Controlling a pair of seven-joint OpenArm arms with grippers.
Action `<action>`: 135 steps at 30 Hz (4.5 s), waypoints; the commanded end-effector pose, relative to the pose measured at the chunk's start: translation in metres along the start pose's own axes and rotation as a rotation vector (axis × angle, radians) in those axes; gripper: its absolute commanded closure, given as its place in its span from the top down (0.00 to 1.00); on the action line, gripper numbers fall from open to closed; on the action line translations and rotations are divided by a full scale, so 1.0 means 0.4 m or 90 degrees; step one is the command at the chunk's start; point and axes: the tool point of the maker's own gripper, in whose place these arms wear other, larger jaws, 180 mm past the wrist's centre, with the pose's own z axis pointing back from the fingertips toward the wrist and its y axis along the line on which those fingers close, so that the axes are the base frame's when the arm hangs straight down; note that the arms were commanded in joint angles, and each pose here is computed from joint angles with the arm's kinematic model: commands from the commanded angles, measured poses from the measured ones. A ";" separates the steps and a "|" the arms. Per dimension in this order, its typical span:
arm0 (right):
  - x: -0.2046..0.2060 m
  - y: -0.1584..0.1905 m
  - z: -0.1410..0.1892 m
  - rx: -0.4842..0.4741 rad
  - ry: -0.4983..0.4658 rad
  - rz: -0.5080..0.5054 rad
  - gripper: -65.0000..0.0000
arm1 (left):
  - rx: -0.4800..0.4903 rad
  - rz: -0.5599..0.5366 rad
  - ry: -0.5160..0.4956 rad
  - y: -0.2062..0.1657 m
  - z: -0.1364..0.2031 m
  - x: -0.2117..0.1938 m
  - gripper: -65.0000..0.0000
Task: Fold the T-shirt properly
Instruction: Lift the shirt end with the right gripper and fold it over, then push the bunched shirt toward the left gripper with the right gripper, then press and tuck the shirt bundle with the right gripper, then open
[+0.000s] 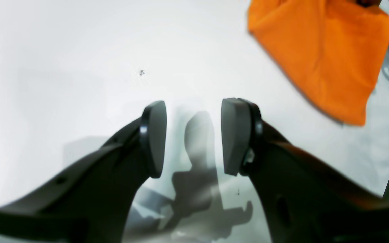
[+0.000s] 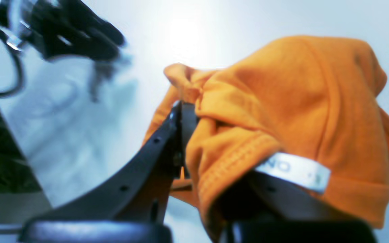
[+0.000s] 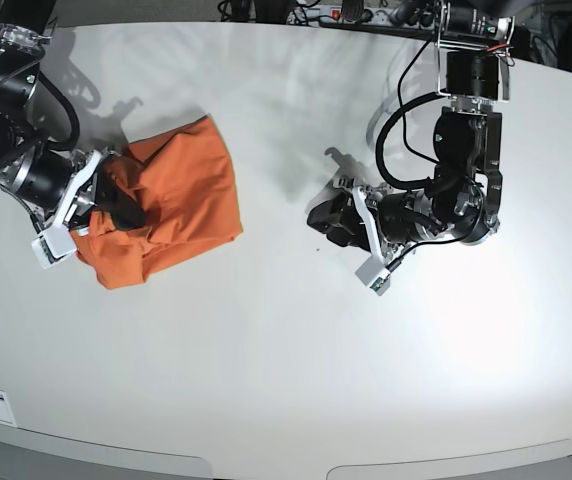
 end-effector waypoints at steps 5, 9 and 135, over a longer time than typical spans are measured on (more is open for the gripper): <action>0.039 0.046 -0.021 0.038 -0.061 -0.008 0.00 | -0.004 -0.019 -0.040 -0.004 0.013 0.055 0.44; 0.028 0.080 -0.037 0.070 -0.059 -0.010 0.00 | -0.003 -0.019 -0.040 -0.004 0.013 0.054 0.43; 0.114 0.106 -0.194 -0.183 -0.055 0.263 0.00 | 0.104 -0.065 0.000 0.150 0.170 0.028 0.43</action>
